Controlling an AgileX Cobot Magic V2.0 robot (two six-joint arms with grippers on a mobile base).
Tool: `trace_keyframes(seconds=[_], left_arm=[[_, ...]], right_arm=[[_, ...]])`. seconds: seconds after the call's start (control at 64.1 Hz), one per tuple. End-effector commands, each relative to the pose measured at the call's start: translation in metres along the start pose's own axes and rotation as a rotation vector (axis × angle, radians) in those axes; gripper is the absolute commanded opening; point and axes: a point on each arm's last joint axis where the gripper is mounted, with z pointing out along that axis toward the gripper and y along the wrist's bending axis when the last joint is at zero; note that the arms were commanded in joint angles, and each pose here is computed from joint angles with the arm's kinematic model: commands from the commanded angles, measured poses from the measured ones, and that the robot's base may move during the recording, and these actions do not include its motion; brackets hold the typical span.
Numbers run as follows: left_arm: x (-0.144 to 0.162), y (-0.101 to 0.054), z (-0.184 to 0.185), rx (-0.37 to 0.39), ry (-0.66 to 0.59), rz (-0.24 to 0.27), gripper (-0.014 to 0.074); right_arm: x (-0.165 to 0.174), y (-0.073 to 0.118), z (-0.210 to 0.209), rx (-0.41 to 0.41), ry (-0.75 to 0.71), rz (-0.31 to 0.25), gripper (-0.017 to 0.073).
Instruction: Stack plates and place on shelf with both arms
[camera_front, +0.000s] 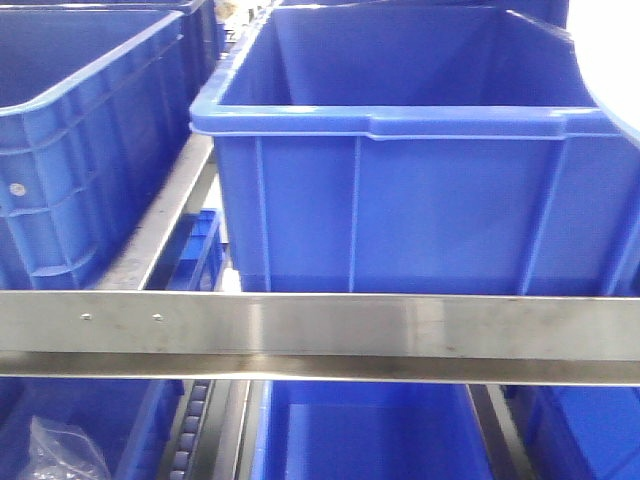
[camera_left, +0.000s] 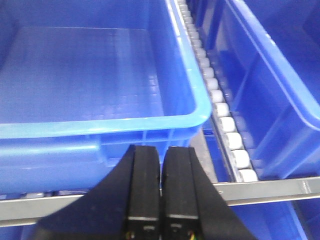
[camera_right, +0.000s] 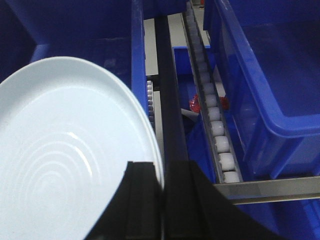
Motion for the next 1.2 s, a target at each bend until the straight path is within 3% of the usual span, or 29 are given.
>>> trace_keyframes(seconds=[0.0, 1.186], left_arm=[[-0.0173, -0.001, -0.0027, 0.008, -0.111, -0.013, 0.0084], [-0.0173, -0.001, -0.0027, 0.008, -0.111, -0.013, 0.0084]], right_arm=[[-0.0176, 0.0029, -0.0034, -0.021, -0.118, -0.006, 0.0022], [-0.0176, 0.0029, -0.0034, -0.021, -0.118, -0.006, 0.0022]])
